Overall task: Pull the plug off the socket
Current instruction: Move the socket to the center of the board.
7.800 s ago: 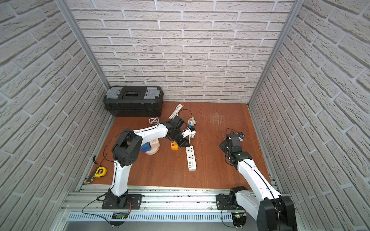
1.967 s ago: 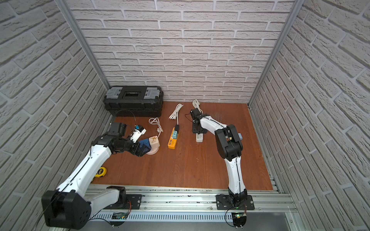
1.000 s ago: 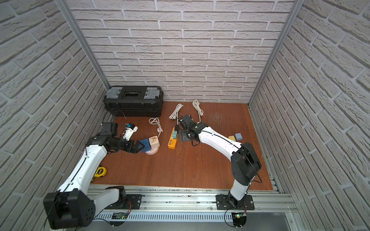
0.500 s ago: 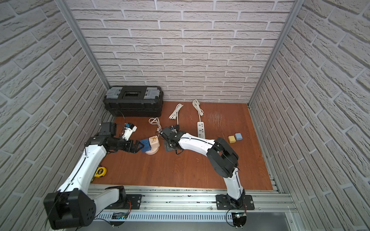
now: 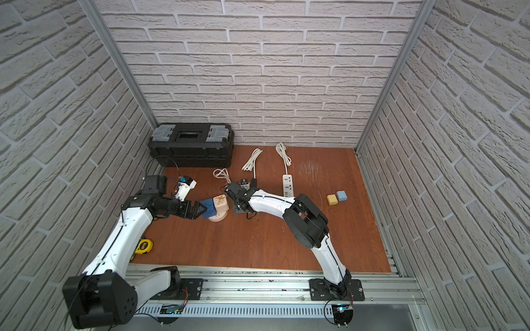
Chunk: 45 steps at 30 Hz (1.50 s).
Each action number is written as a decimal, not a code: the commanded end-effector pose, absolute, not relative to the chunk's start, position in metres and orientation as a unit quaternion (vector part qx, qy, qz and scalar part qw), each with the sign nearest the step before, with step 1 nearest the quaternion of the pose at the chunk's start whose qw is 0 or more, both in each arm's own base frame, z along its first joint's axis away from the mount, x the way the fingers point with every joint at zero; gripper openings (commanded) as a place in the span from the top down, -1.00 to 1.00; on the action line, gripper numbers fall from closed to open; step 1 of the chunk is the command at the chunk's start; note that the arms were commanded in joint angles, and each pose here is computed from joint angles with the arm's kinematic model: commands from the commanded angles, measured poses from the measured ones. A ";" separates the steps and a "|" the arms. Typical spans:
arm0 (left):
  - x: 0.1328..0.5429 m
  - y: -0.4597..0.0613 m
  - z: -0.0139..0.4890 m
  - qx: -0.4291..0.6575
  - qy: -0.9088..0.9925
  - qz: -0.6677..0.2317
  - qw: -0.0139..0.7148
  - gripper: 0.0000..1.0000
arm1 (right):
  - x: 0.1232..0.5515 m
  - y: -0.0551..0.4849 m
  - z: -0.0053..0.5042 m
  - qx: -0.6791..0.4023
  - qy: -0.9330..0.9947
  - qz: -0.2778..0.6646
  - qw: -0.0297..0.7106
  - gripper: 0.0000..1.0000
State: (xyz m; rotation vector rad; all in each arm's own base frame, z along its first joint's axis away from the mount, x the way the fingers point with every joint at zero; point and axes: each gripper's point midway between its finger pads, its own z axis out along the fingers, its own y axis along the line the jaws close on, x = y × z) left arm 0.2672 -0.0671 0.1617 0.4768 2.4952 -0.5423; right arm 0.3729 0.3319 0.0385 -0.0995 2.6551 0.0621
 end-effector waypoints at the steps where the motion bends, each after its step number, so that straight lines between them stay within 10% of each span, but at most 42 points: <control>1: 0.269 -0.068 0.168 0.182 0.919 -0.205 0.283 -0.96 | 0.382 0.324 0.037 -0.014 0.967 0.014 0.254 -0.45; 7: 0.270 -0.072 0.172 0.189 0.915 -0.212 0.286 -0.91 | 0.378 0.304 0.032 -0.003 0.969 0.006 0.248 0.05; 16: 0.266 -0.095 0.177 0.257 0.903 -0.218 0.267 -0.72 | 0.360 0.272 0.036 0.004 0.969 -0.016 0.247 0.30; 45: 0.298 -0.208 0.139 0.381 0.871 -0.231 0.206 -0.56 | 0.243 0.259 0.022 -0.062 0.978 0.014 0.197 0.09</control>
